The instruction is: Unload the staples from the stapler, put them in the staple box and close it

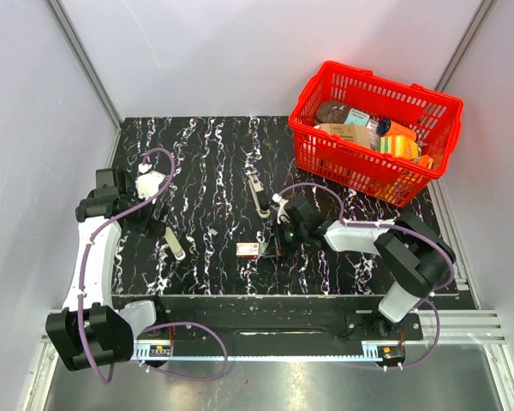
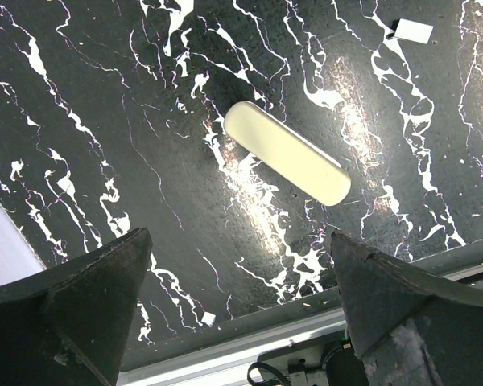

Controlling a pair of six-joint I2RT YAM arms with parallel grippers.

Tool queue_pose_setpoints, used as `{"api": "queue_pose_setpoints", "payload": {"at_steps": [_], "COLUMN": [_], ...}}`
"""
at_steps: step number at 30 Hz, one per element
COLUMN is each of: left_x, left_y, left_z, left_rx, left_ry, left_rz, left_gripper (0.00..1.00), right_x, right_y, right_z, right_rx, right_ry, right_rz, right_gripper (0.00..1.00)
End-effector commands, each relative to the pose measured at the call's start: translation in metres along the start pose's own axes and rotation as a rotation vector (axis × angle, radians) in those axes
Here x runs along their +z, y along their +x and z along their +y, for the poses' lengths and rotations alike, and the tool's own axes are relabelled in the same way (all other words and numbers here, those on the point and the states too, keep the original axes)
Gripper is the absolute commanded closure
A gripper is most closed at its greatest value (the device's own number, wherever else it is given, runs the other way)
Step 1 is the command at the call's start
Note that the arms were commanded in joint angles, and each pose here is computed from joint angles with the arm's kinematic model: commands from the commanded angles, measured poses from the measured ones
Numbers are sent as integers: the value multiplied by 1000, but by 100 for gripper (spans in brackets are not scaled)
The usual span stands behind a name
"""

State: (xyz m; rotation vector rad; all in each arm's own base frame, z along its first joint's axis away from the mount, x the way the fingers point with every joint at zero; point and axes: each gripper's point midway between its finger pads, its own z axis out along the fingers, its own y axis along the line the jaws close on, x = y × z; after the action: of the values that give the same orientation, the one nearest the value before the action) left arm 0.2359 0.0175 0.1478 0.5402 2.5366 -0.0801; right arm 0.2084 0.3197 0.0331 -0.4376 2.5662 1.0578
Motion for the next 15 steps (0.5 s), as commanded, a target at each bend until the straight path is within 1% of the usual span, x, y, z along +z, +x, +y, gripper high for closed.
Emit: {"api": "queue_pose_setpoints", "payload": {"at_steps": [1,15], "left_x": [-3,-6], "left_y": [-3,-1], "left_z": [5,4], "left_rx": [24,39], "left_ry": [-29,-34], "left_rz": [-19,-21], "left_gripper": [1,1], "right_x": [1,6], "right_y": [-22,-37], "right_z": [8,5], "right_rx": [-18,-25], "right_ry": [-10,21], "right_rz": [-50,-78], "right_gripper": [100,100]}}
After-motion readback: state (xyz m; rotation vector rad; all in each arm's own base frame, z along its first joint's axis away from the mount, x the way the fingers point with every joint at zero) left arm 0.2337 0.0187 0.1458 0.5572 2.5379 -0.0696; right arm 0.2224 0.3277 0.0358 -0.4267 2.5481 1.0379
